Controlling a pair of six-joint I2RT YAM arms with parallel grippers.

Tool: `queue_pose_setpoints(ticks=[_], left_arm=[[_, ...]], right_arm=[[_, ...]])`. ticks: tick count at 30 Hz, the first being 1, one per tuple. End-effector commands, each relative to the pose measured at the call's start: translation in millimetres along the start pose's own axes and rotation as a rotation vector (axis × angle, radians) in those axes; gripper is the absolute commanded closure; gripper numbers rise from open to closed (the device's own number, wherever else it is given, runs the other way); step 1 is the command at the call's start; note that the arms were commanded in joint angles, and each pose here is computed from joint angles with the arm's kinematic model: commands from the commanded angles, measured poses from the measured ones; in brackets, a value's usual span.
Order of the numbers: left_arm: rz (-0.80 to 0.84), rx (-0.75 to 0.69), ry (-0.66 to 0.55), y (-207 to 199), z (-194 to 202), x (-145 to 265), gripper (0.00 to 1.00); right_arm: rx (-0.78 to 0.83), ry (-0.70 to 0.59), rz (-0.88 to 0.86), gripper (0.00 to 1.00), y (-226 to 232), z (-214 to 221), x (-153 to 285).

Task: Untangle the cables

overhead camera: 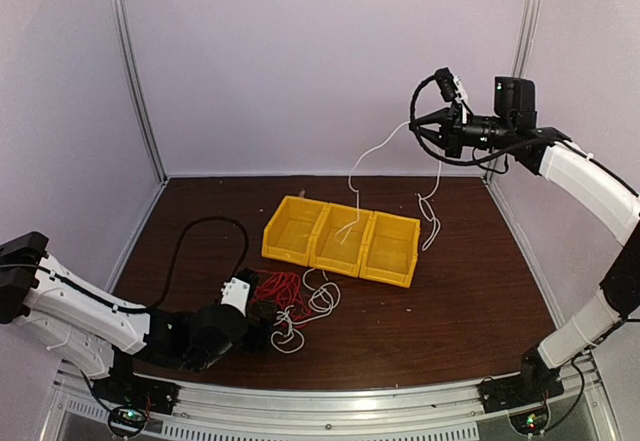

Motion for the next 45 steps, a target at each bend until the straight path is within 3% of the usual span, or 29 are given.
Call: queue_pose_setpoints(ticks=[1, 8, 22, 45], left_arm=[[-0.023, 0.034, -0.043, 7, -2, 5, 0.28], [-0.055, 0.030, -0.044, 12, 2, 3, 0.28], [-0.079, 0.038, -0.055, 17, 0, 6, 0.28], [-0.089, 0.078, -0.073, 31, -4, 17, 0.29]], right_arm=[[0.041, -0.013, 0.026, 1.00, -3, -1, -1], [0.072, -0.032, 0.011, 1.00, 1, -30, 12], [0.133, 0.004, 0.083, 1.00, -6, -44, 36], [0.115, 0.134, 0.033, 1.00, 3, 39, 4]])
Point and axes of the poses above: each gripper's point midway between its finger pads, its own x axis back along the fingers, its own y axis along the line the jaws close on, z = x × y, the point moved 7 cm from there along x, back along the fingers, and after that the axes turned 15 degrees about x, right-handed, at the moved point
